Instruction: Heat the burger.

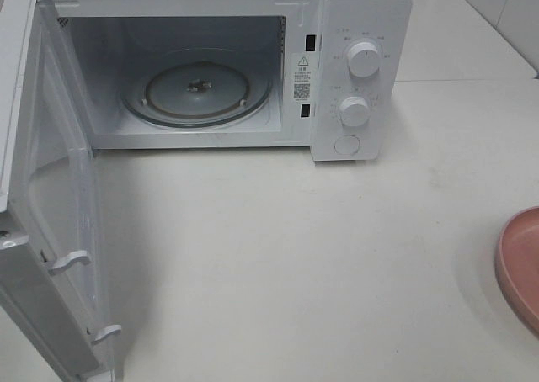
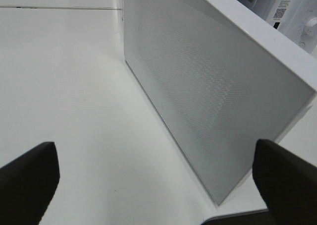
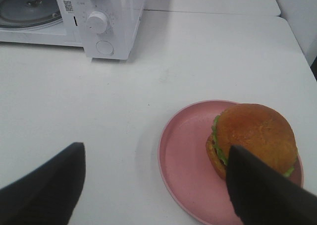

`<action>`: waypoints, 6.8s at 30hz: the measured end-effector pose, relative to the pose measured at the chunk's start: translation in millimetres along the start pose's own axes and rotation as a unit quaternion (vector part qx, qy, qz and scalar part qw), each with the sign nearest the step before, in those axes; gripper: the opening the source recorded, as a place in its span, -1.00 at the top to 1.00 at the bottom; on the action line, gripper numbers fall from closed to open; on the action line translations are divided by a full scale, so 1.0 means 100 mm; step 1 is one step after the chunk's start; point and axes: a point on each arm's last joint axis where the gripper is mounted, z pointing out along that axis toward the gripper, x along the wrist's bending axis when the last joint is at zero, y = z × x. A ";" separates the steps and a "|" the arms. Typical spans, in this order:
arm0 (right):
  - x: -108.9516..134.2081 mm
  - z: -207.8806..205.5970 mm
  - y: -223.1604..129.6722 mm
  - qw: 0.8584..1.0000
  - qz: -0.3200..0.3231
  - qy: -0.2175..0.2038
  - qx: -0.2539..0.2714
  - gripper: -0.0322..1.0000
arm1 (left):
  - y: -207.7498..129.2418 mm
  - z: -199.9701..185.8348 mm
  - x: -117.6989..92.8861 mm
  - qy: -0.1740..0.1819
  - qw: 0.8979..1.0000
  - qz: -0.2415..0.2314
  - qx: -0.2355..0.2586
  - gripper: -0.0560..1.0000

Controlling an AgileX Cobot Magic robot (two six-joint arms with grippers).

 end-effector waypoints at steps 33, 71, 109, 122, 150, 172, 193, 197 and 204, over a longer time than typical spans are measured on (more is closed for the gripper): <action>0.00 0.00 0.00 1.000 0.000 0.000 0.000 -0.54 | 0.30 0.23 0.08 0.036 0.999 -0.017 0.013 0.06; 0.00 0.00 0.00 1.000 0.000 0.000 0.000 -0.53 | 0.19 1.70 0.32 0.065 0.996 0.012 -0.062 0.89; 0.00 0.00 0.00 1.000 0.000 0.000 0.000 -0.53 | 0.19 2.69 -0.40 -0.168 0.977 0.031 -0.128 0.89; 0.00 0.00 0.00 1.000 0.000 0.000 0.000 -0.53 | 0.30 3.08 -0.92 -0.194 0.972 0.013 -0.134 0.89; 0.00 0.00 0.00 1.000 0.000 0.000 0.000 -0.53 | 0.71 3.70 -1.47 -0.193 0.963 -0.052 -0.183 0.89; 0.00 0.00 0.00 1.000 0.000 0.000 0.000 -0.53 | 0.70 3.95 -1.75 -0.220 0.956 -0.009 -0.194 0.89; 0.00 0.00 0.00 1.000 0.000 0.000 0.000 -0.53 | 0.76 3.97 -1.79 -0.225 0.958 0.007 -0.179 0.89; 0.00 0.00 0.00 1.000 0.000 0.000 0.000 -0.52 | 0.84 3.73 -1.87 -0.226 0.967 0.009 -0.118 0.55; 0.00 0.00 0.00 1.000 0.000 0.000 0.000 -0.52 | 0.82 3.30 -2.03 -0.242 0.965 0.096 0.024 -0.69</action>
